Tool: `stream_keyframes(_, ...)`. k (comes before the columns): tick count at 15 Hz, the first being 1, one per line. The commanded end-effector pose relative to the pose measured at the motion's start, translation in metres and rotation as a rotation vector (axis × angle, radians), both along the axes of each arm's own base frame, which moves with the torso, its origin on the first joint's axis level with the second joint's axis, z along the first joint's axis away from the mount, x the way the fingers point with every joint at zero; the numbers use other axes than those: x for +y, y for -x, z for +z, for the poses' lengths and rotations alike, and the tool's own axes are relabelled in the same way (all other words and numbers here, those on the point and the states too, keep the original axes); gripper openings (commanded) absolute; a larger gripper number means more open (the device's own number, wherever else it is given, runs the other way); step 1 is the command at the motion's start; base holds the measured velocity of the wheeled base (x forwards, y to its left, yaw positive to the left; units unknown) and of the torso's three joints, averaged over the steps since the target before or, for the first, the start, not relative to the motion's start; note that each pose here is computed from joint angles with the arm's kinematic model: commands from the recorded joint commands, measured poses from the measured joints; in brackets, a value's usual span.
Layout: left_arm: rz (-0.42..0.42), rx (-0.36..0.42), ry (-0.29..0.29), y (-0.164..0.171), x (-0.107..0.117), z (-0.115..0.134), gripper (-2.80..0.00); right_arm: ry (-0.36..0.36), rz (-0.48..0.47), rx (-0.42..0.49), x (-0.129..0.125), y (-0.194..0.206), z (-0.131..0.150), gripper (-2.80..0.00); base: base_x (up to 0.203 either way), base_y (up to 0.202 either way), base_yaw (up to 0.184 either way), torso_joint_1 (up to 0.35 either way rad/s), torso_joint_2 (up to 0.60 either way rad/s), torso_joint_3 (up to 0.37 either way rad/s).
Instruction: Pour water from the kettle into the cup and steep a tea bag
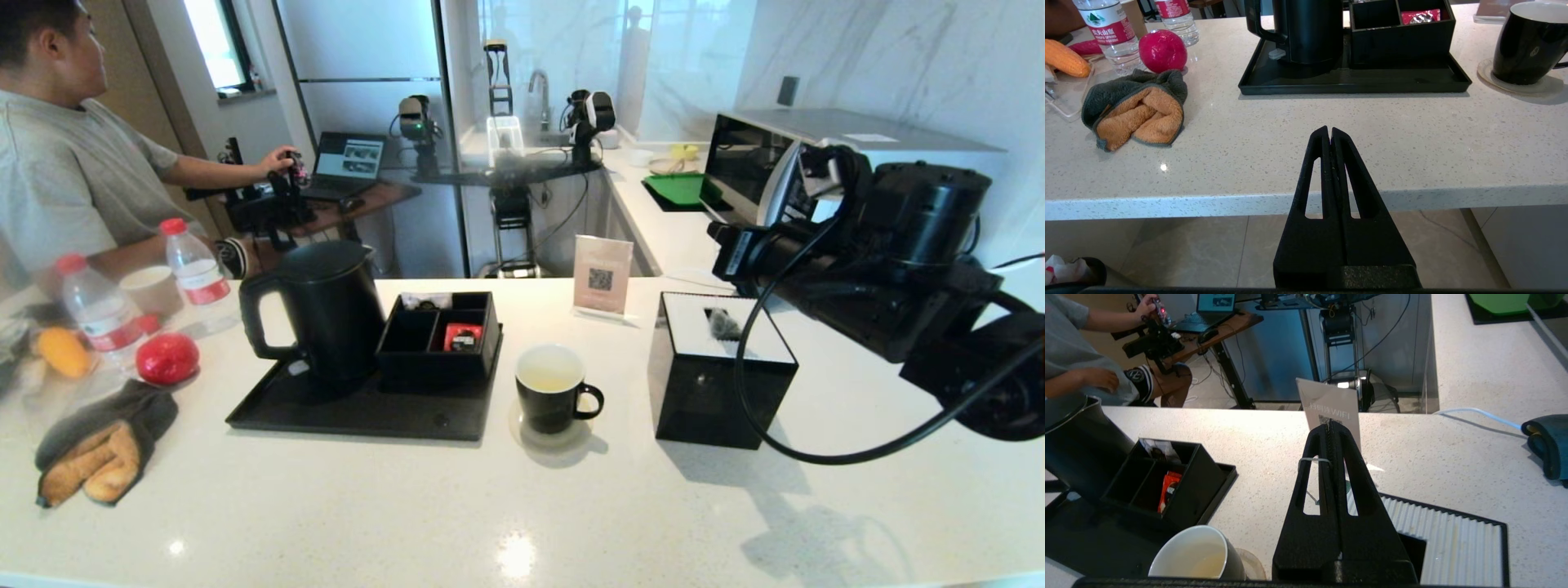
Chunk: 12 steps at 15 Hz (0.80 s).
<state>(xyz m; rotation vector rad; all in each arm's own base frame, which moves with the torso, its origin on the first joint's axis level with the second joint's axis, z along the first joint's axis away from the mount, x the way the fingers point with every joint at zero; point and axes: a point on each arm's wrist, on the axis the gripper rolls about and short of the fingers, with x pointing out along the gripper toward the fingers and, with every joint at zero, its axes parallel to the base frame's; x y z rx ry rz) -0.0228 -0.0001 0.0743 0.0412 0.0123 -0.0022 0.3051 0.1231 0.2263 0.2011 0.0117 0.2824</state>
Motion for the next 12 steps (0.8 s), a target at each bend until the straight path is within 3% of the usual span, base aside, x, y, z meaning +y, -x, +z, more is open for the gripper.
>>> stream_keyframes(1,0.0,0.0,0.0,0.0,0.0,0.0,-2.8,0.006,0.004,0.018,0.003,-0.003,-0.007,-2.8,0.0,0.0,0.0,0.0,0.0,0.0)
stream_keyframes(12,0.0,0.0,0.0,0.0,0.0,0.0,-2.8,0.009,-0.093,0.041,-0.03,-0.006,-0.012,-2.8,0.0,0.0,0.0,0.0,0.0,0.0)
